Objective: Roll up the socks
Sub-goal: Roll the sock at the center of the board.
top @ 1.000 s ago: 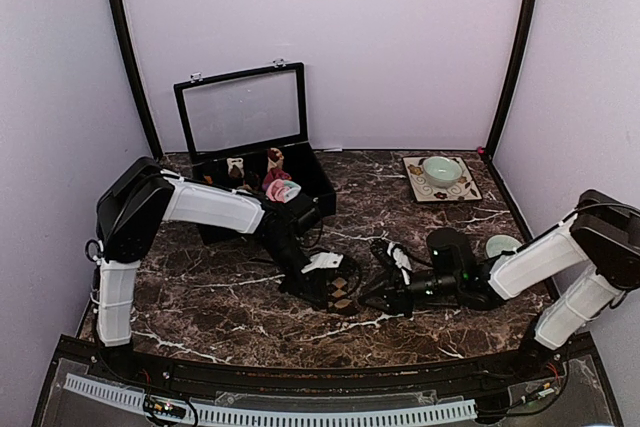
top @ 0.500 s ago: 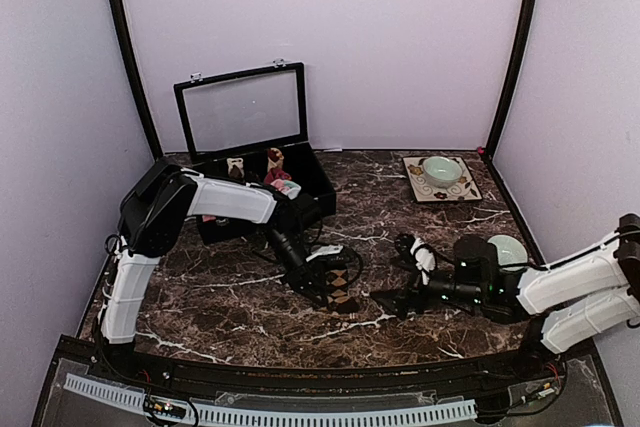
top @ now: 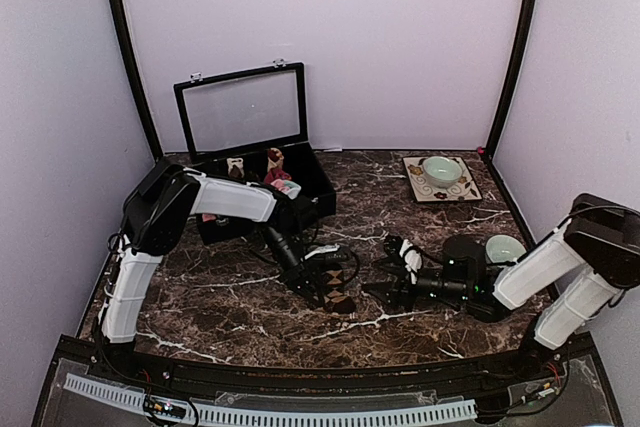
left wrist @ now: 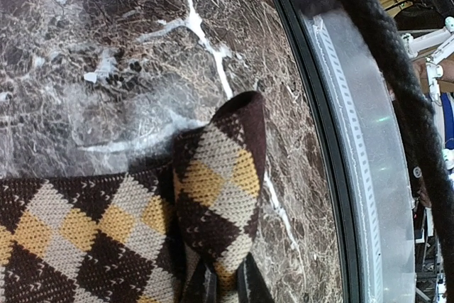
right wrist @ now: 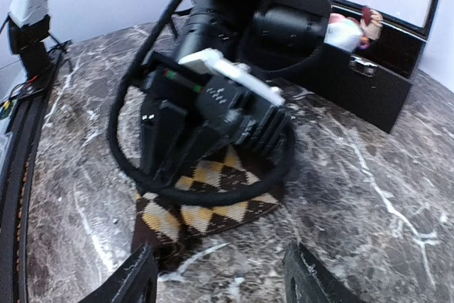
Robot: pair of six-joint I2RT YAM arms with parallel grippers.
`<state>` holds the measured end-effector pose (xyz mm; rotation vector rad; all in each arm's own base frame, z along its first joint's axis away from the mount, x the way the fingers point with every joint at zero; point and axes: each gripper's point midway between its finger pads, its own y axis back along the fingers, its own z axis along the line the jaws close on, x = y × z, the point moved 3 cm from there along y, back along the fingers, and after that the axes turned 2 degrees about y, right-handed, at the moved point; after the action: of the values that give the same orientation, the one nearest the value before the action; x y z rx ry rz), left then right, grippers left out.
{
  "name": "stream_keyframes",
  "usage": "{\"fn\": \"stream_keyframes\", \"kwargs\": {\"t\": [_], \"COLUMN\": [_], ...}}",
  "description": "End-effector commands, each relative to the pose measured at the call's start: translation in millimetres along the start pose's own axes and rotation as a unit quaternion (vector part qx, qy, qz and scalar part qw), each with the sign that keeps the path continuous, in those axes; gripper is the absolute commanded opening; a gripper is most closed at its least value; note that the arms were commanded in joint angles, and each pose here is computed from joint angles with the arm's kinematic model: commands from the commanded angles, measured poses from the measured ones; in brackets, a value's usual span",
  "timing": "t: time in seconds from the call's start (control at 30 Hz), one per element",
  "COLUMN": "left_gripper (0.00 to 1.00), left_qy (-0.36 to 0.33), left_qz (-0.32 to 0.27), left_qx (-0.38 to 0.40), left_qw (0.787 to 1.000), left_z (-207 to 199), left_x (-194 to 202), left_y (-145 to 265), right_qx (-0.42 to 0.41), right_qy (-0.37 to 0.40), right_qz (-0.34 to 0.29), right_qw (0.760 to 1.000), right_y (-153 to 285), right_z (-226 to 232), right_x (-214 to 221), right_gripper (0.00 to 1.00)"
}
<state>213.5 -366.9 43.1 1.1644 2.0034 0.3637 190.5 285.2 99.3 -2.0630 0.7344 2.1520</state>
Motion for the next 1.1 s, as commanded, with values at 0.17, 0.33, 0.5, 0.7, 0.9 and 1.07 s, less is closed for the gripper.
{"fn": "stream_keyframes", "kwargs": {"t": [0.17,0.33,0.5,0.7,0.9,1.07], "left_gripper": [0.09,0.09,0.09,0.10,0.13,0.47], "left_qy": [0.086,0.086,0.088,0.079,0.072,0.045], "left_qz": [0.124,0.122,0.119,0.114,0.111,0.093], "left_qx": [-0.039,-0.041,-0.043,-0.036,-0.041,-0.071], "left_qw": [0.988,0.988,0.988,0.990,0.990,0.992], "left_z": [29.1,30.5,31.6,28.0,27.7,24.1], "left_x": [68.9,68.3,67.3,65.1,63.4,52.0], "left_y": [-15.0,-14.1,-12.7,-11.0,-9.6,0.0], "right_qx": [-0.200,-0.236,-0.256,-0.237,-0.216,-0.217], "right_qy": [0.051,0.051,0.051,0.062,0.063,0.041], "right_qz": [-0.036,0.003,0.044,0.081,0.087,0.146], "right_qw": [0.978,0.970,0.964,0.966,0.970,0.964], "right_y": [-30.4,-43.1,-49.6,-63.3,-71.5,-73.0], "right_z": [43.6,48.5,52.8,49.3,43.9,42.3], "right_x": [-8.2,4.0,20.6,35.3,33.7,51.4], "right_gripper": [0.51,0.47,0.45,0.42,0.15,0.00]}}
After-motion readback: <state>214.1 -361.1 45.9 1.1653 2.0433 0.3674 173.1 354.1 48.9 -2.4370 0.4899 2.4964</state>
